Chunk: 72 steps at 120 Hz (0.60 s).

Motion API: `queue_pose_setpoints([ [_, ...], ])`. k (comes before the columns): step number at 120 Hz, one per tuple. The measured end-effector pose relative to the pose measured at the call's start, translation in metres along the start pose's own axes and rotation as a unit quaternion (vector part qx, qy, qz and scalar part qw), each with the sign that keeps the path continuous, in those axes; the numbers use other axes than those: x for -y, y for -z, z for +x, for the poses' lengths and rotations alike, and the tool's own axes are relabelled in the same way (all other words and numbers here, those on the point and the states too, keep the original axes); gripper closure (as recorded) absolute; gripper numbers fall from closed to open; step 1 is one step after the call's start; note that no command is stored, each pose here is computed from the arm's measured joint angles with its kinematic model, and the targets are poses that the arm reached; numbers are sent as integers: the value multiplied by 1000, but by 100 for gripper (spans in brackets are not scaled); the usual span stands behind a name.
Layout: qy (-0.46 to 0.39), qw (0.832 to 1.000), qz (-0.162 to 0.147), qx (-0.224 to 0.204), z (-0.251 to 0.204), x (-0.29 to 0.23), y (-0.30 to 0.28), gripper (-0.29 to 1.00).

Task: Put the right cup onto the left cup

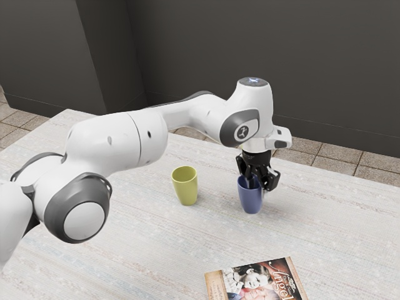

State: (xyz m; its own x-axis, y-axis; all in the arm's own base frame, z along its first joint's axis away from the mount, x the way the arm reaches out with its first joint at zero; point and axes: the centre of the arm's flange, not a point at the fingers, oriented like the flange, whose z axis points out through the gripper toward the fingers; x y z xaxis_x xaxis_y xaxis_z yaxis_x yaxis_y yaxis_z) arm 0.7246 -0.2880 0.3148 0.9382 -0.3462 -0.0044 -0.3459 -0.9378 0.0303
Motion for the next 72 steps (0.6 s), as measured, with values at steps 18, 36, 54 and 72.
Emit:
queue_pose_setpoints([
  [18, 1, 1000, 1, 1, 0, 0, 0, 53],
  [36, 4, 1000, 1, 3, -1, 1, -1, 67],
  [54, 8, 1000, 1, 6, -1, 2, -1, 74],
  [72, 12, 1000, 2, 9, -2, 3, 0, 76],
])
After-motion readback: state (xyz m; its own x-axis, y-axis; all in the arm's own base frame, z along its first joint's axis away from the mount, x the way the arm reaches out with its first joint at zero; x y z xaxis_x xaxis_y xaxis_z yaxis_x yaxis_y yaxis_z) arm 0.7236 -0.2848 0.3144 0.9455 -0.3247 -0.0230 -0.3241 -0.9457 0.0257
